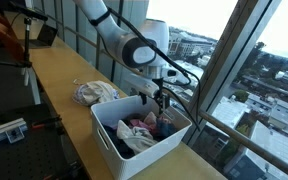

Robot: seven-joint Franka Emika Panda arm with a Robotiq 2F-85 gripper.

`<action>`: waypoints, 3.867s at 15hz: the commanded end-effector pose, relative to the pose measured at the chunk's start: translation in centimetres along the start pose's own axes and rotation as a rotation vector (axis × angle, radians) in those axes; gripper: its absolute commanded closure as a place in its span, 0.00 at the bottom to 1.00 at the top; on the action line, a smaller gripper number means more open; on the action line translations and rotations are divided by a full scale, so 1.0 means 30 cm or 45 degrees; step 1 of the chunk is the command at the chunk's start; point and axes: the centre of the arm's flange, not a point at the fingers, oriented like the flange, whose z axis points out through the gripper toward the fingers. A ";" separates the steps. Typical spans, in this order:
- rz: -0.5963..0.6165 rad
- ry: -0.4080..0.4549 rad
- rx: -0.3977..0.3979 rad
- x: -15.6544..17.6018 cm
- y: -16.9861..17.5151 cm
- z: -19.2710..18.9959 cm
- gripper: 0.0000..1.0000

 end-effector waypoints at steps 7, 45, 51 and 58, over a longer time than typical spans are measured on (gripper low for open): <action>0.087 -0.048 -0.047 0.119 0.043 0.493 0.00; 0.083 0.484 0.085 0.225 -0.265 -0.969 0.95; -0.163 0.751 0.046 0.249 -0.582 -1.438 0.95; -0.403 0.801 0.097 0.248 -1.077 -1.842 0.95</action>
